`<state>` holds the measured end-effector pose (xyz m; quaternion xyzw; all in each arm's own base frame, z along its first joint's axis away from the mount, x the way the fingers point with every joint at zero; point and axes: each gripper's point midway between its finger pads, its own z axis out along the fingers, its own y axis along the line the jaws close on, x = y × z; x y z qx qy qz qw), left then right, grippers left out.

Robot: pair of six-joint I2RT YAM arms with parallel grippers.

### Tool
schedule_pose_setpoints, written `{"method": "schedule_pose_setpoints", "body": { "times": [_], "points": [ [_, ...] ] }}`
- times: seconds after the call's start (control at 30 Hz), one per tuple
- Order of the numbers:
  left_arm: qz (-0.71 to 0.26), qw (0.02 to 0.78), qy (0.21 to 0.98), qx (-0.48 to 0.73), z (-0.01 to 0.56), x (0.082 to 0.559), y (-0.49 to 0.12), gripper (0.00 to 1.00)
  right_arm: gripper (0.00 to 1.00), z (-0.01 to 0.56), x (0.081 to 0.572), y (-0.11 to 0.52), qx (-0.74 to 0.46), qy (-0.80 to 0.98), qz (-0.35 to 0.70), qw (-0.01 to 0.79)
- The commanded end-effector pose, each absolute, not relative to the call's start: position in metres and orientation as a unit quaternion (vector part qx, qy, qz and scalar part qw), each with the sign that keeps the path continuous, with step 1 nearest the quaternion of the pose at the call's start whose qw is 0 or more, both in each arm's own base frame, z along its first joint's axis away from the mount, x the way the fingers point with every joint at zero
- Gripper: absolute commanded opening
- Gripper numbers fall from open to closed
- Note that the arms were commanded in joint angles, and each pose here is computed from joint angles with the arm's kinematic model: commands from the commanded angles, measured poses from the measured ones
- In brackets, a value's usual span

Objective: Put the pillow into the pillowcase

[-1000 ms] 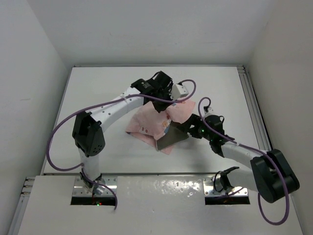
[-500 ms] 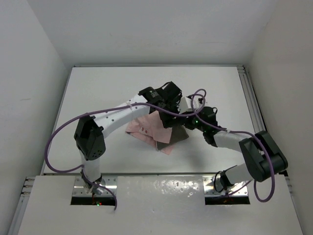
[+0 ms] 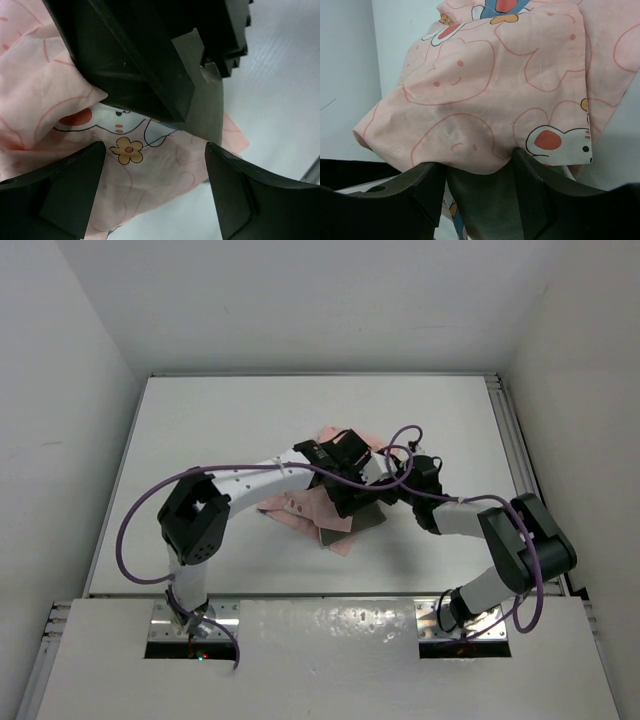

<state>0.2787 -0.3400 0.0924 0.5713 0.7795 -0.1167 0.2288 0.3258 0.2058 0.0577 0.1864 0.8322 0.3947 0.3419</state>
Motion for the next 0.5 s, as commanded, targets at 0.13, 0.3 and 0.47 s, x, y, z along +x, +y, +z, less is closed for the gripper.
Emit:
{"method": "schedule_pose_setpoints", "body": {
  "times": [0.13,0.3,0.47],
  "points": [
    [-0.111,0.241,0.787,0.558,0.049,0.279,-0.348,0.36,0.65,0.081,0.344,0.220,0.133,0.832,0.395,0.366],
    [-0.122,0.230,0.791,0.554,0.066,0.281,-0.338,0.00,0.68,0.063,0.337,0.193,0.133,0.855,0.339,0.369],
    [-0.159,0.262,0.774,0.553,0.142,0.295,-0.324,0.00,0.23,0.054,0.332,0.172,0.128,0.867,0.309,0.368]
  ]
}}
